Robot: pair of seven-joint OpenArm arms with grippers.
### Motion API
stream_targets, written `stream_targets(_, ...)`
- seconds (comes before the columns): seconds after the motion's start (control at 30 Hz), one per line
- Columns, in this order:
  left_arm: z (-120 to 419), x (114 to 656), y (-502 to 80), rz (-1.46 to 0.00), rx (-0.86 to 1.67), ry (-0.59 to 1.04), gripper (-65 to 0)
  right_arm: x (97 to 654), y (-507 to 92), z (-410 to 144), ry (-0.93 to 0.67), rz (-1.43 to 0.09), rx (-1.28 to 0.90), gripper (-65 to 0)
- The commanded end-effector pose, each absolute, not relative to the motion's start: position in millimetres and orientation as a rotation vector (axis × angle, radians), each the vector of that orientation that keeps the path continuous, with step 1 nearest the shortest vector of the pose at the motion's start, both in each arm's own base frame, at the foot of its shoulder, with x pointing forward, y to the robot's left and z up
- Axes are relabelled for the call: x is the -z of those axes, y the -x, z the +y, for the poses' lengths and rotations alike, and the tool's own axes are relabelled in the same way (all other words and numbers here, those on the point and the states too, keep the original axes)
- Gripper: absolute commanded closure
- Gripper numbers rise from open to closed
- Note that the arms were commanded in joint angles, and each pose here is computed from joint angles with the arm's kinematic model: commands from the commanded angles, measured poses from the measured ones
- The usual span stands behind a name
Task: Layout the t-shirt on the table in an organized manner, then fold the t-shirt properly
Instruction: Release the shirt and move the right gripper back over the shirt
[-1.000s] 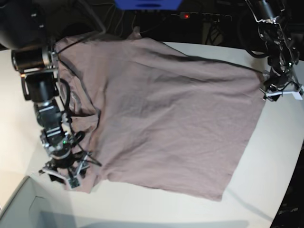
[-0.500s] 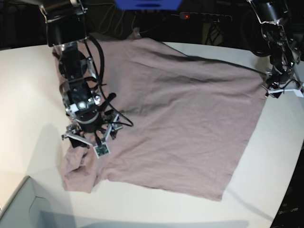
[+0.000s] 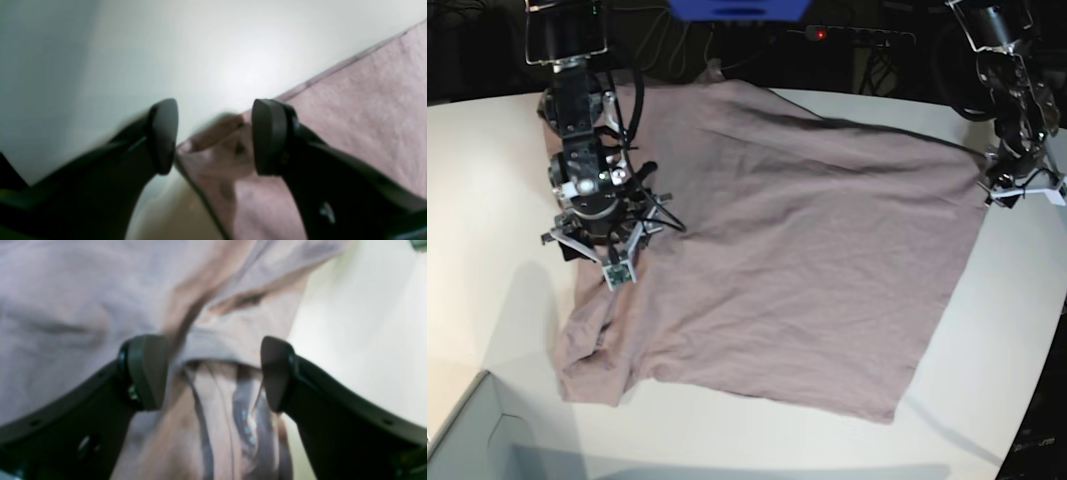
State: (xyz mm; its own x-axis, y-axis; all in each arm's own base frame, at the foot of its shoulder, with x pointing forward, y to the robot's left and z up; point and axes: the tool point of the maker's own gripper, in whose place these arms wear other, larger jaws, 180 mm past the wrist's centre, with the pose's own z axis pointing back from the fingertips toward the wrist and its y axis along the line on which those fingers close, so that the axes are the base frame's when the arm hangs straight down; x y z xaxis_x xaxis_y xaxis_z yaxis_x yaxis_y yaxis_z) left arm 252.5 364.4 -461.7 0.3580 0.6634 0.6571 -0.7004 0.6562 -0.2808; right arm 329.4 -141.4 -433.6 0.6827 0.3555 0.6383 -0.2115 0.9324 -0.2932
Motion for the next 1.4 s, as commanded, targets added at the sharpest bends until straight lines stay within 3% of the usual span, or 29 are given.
stream_targets(0.0, 371, 449, -262, -0.864, -0.869, -0.055, -34.6, 422, -340, -143, 0.215, -0.806, -0.316, -40.2)
stream_targets(0.5, 369, 450, -263, -0.862, -0.875, -0.047, -34.6, 439, -347, -138, 0.224, -0.758, -0.407, -37.6)
stream_targets(0.63, 369, 451, -263, -0.861, -0.875, -0.047, -34.6, 436, -352, -141, 0.231, -0.764, -0.406, -26.7)
stream_targets(0.87, 369, 452, -262, -0.856, -0.877, -0.047, -34.6, 426, -365, -152, 0.258, -0.783, -0.402, 0.0)
stream_targets(1.37, 369, 452, -262, -0.858, -0.878, -0.047, -34.6, 398, -386, -246, 0.401, -0.798, -0.267, 0.0)
